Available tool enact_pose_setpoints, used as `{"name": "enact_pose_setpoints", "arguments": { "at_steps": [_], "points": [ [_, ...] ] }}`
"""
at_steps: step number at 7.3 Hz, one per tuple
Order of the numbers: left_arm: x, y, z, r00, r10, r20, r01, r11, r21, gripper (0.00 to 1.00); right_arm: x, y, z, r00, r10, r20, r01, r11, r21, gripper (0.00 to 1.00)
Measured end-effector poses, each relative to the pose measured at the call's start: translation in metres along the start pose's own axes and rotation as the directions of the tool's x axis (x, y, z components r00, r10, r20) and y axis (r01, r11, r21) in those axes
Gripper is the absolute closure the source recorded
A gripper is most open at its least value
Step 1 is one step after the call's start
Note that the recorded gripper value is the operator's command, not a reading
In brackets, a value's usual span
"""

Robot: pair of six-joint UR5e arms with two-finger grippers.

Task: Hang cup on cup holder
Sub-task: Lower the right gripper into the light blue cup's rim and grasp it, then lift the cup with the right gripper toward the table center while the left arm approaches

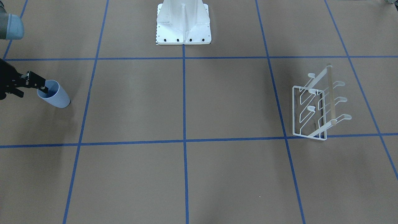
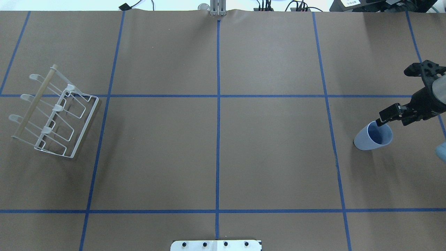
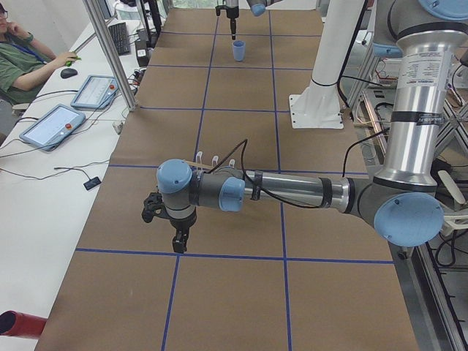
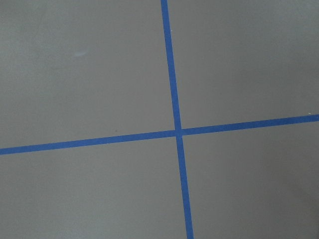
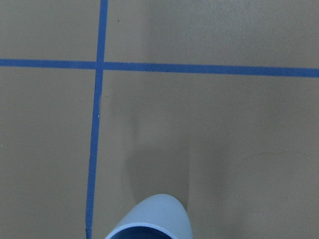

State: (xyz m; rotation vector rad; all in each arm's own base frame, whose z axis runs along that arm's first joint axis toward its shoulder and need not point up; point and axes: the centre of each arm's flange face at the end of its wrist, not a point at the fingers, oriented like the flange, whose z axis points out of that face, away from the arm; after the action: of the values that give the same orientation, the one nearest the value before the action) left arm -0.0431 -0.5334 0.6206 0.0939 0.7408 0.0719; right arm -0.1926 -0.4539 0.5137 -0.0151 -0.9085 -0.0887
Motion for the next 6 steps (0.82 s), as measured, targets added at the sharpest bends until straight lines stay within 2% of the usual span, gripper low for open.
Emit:
{"name": "enact_pose_setpoints", "arguments": {
  "at_steps": [3,4,5,6],
  "points": [
    [-0.001,-0.002,0.001,1.000,-0.007,0.000,0.007,1.000,-0.002,0.02,-0.001,0.004,0.017,1.000,-0.007,-0.001,0.007,0.999,-0.039,0.00],
    [-0.001,-0.002,0.001,1.000,-0.007,0.000,0.007,1.000,-0.002,0.02,-0.001,0.005,0.020,1.000,-0.007,-0.002,0.007,0.999,-0.045,0.21],
    [-0.001,-0.002,0.001,1.000,-0.006,0.000,0.006,1.000,-0.001,0.02,0.001,0.005,0.022,1.000,-0.005,-0.005,0.004,0.999,-0.049,0.81],
    [0.000,-0.002,0.000,1.000,-0.004,0.000,0.004,1.000,0.001,0.02,0.002,0.005,0.023,1.000,-0.003,-0.006,0.002,0.999,-0.052,1.00]
  ]
}}
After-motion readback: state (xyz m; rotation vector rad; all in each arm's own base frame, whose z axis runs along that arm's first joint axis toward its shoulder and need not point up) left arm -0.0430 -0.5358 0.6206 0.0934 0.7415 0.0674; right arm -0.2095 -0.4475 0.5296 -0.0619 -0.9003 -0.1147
